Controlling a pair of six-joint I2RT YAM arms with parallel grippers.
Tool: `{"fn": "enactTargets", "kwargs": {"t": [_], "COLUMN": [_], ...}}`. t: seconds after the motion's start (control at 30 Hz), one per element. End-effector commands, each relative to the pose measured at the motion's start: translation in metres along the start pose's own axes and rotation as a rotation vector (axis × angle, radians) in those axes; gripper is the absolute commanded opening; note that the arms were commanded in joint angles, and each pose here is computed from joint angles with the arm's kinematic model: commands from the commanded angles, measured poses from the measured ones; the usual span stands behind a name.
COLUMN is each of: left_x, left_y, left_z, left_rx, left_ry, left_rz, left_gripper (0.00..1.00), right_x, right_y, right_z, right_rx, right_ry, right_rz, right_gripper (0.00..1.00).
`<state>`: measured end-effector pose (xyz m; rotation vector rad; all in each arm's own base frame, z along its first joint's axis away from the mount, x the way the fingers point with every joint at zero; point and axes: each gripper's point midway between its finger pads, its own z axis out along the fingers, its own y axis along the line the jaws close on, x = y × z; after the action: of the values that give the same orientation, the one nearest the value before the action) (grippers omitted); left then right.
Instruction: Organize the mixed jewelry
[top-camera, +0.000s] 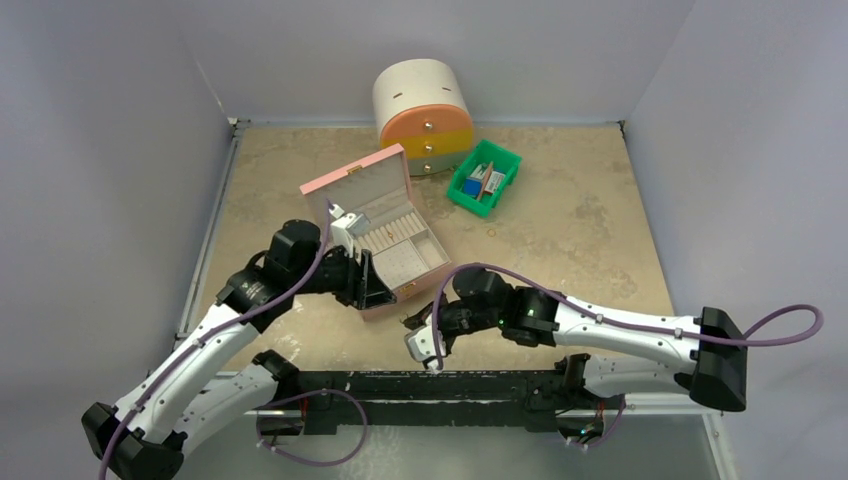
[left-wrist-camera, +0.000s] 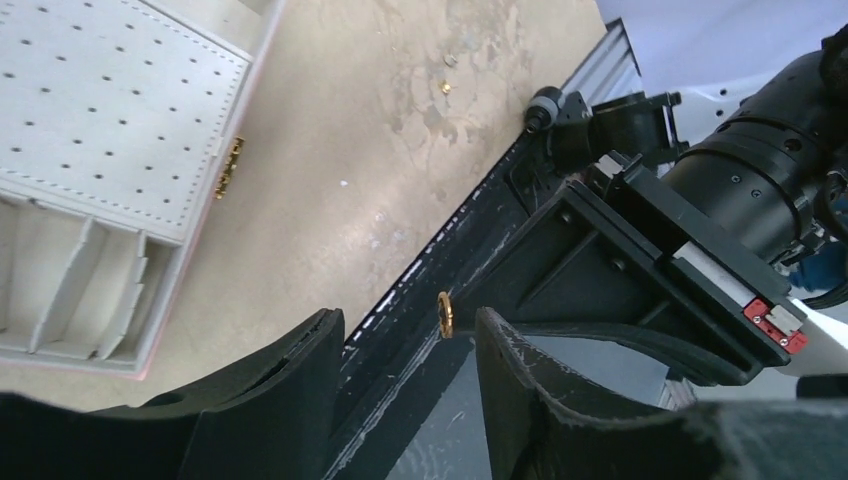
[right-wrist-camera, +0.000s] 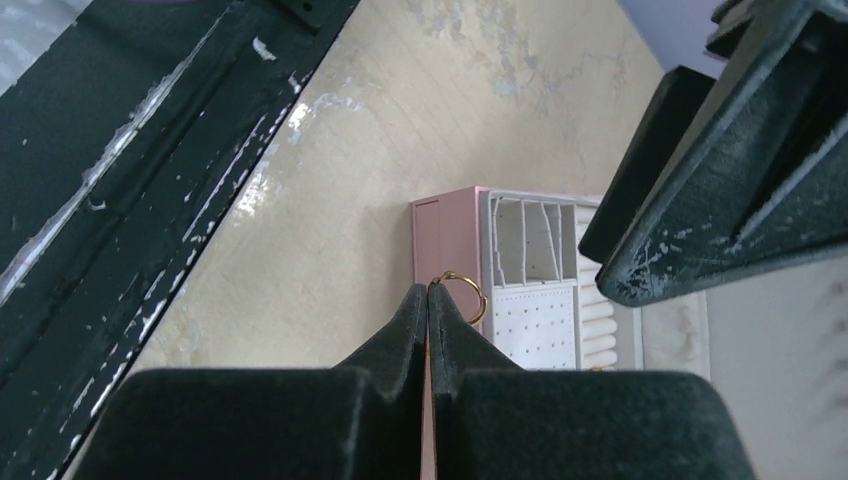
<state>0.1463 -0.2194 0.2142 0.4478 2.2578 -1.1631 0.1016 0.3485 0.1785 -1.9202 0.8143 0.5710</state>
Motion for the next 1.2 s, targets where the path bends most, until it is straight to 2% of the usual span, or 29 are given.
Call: {"fn": "enactTargets", "kwargs": {"t": [0.0, 0.4, 1.17], "left_x": [0.003, 0.02, 0.028], "left_y": [-0.017, -0.011, -0.012], "left_z": [0.008, 0.026, 0.035], "left_rx": [0.094, 0.056, 0.063], "left_ry": [0.012, 0.089, 0.129], "left_rz": [-0.001, -0.026, -0.019], "left_gripper": [0.48, 0.39, 0.32], "right_x": [-0.01, -0.012, -0.007], "right_y": [-0.005, -0.009, -0.024], "right_z": [-0.002, -0.003, 0.001], "right_rx": [-0.033, -0.049, 0.0], "right_ry": [0.011, 0.032, 0.078], "right_rz": [-0.118, -0.142, -0.15], "right_gripper": [0.0, 0.0, 0.0]}}
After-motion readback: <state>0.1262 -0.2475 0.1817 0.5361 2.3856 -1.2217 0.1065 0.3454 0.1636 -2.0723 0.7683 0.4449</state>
